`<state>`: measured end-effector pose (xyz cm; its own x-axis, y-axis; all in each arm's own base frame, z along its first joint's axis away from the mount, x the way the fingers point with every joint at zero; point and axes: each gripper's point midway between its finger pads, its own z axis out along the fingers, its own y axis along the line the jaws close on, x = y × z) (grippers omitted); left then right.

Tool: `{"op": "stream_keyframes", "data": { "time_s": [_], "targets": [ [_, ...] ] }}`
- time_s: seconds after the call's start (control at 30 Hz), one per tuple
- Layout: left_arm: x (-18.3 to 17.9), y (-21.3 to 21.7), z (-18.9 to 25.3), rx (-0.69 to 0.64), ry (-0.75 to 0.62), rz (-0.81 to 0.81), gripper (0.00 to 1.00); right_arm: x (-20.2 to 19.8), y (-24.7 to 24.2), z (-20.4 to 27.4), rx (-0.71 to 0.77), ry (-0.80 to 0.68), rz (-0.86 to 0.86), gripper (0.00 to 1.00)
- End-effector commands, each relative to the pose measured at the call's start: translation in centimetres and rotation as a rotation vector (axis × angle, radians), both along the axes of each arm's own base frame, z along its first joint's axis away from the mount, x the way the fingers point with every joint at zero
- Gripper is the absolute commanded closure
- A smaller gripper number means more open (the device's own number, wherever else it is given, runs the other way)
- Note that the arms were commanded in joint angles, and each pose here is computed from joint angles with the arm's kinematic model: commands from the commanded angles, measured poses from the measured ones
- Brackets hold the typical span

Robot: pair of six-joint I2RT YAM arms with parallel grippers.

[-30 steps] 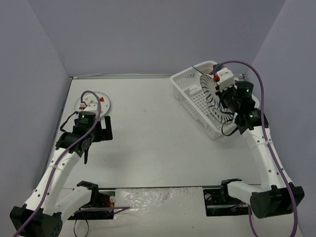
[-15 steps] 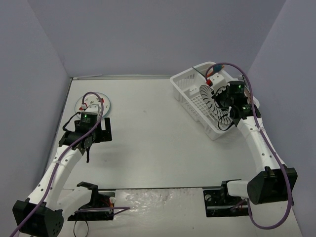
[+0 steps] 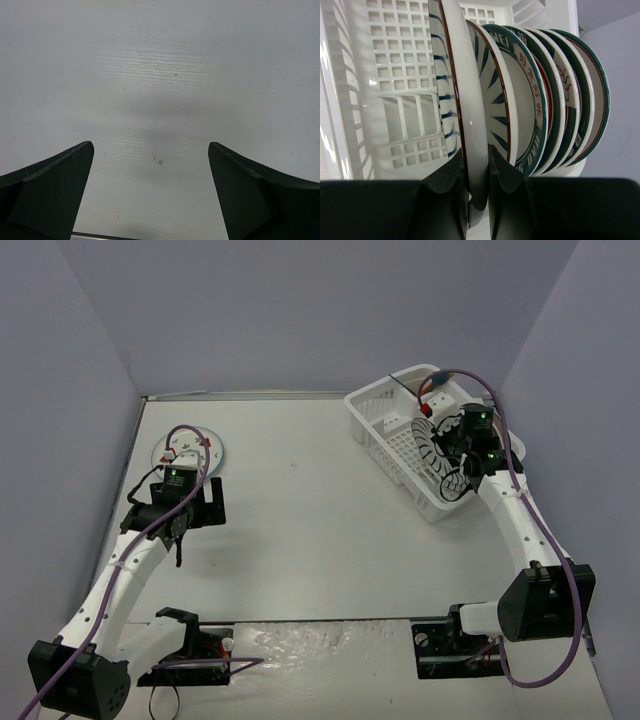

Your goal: Load the plates into the dish rack

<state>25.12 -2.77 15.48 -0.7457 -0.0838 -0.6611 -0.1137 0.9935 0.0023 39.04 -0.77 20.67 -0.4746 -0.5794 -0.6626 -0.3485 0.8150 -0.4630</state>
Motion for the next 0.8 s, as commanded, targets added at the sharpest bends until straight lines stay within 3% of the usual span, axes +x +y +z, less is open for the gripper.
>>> {"op": "stream_keyframes", "data": {
  "time_s": [0.0,0.77],
  "targets": [
    [1.3,0.3,1.5,0.007,-0.067,0.009,0.03,2.8,-0.8,5.7,-0.009,-0.238,-0.037,1.00],
    [1.4,0.3,1.2,0.005,-0.055,0.012,0.03,3.2,-0.4,1.8,0.056,-0.170,-0.034,1.00]
  ]
}}
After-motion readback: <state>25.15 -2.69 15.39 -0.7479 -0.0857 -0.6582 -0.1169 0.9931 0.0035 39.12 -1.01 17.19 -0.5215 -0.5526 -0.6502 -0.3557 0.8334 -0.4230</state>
